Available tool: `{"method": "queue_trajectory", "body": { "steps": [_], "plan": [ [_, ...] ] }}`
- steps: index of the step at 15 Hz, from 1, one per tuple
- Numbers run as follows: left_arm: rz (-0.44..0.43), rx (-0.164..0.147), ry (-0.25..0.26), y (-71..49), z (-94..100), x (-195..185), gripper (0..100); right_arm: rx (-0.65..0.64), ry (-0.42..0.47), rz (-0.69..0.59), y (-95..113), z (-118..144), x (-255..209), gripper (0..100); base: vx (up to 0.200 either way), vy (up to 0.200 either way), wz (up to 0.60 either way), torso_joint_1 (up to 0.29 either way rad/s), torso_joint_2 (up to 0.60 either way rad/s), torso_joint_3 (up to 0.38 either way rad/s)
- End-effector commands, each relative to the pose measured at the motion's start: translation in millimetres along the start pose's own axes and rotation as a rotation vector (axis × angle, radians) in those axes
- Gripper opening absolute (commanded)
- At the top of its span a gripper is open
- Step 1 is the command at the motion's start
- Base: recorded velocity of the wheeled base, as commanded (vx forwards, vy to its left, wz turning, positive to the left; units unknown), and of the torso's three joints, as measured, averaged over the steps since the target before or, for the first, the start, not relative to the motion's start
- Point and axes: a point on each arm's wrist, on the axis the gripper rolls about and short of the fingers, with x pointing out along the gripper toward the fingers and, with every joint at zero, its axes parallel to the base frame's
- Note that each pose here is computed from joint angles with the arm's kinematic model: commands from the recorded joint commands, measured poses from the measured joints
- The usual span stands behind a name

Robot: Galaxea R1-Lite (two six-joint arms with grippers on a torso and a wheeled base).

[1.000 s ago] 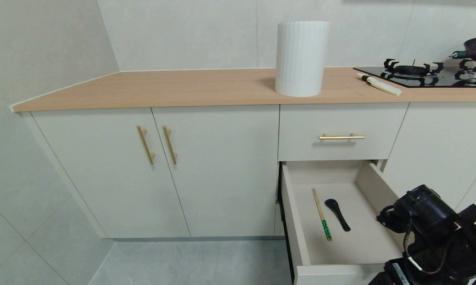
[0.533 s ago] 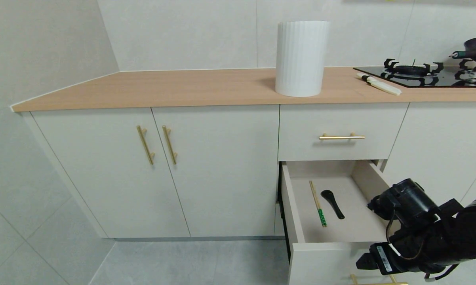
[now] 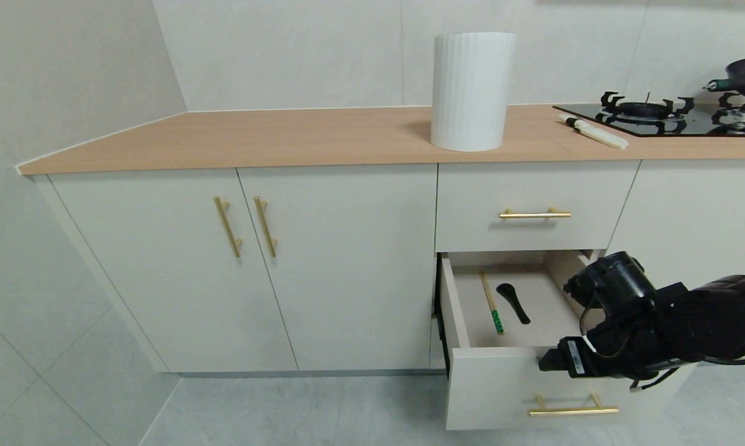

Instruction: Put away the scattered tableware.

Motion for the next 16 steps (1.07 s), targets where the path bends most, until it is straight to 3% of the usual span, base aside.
{"method": "queue_trajectory", "body": {
  "steps": [1,8,10,16],
  "plan": [
    [0.0,0.0,0.0,0.0,0.0,0,100,0.013,0.004,-0.008,1,14,16,100,0.0,0.0,0.0,0.0,0.0,0.0],
    [0.0,0.0,0.0,0.0,0.0,0,100,0.037,-0.134,-0.018,7,67,65,100,0.0,0.0,0.0,0.0,0.0,0.0],
    [0.0,0.0,0.0,0.0,0.0,0,100,0.062,-0.211,-0.036,4,85,79,100,0.0,0.0,0.0,0.0,0.0,0.0],
    [-0.001,0.0,0.0,0.0,0.0,0,100,0.142,-0.447,-0.08,-10,100,123,100,0.0,0.0,0.0,0.0,0.0,0.0]
  ]
}}
